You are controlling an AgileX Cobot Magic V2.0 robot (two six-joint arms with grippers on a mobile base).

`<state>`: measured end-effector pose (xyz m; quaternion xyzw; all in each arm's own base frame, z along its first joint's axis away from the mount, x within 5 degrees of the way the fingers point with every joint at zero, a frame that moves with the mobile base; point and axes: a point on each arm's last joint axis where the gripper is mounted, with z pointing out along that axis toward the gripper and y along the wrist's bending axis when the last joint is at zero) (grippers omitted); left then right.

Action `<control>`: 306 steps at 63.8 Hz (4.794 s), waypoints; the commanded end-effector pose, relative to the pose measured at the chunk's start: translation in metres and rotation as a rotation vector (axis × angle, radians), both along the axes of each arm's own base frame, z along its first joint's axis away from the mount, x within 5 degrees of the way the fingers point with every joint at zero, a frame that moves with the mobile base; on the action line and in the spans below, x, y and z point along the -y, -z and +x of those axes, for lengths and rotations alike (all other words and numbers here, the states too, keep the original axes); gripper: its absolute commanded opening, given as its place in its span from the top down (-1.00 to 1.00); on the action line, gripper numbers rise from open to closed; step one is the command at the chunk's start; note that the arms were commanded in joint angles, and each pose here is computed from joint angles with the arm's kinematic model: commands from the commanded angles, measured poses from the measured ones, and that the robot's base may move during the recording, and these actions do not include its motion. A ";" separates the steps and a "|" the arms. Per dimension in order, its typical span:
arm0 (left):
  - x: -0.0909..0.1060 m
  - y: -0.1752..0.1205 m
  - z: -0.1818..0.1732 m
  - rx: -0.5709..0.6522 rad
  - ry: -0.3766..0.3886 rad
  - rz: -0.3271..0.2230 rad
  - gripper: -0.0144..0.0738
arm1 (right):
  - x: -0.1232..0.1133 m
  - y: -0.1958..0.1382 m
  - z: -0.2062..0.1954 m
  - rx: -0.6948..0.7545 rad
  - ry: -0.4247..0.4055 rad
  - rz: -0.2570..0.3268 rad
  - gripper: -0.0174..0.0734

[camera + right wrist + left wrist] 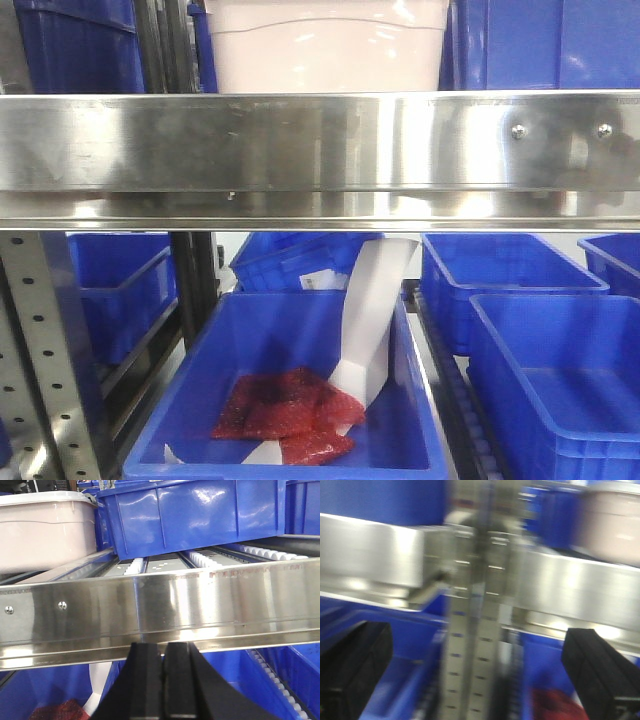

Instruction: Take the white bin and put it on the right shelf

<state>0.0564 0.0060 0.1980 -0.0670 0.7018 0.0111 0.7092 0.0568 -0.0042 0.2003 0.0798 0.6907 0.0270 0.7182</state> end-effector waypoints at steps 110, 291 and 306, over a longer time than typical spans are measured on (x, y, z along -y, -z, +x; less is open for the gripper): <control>0.008 -0.007 -0.001 0.135 0.122 0.174 0.94 | 0.001 -0.011 -0.002 0.108 0.018 -0.010 0.48; 0.008 -0.007 -0.001 0.135 0.122 0.172 0.94 | 0.001 -0.011 -0.002 0.108 0.018 -0.010 0.48; 0.008 -0.007 -0.001 0.135 0.122 0.172 0.93 | 0.001 -0.011 -0.002 0.108 0.018 -0.010 0.48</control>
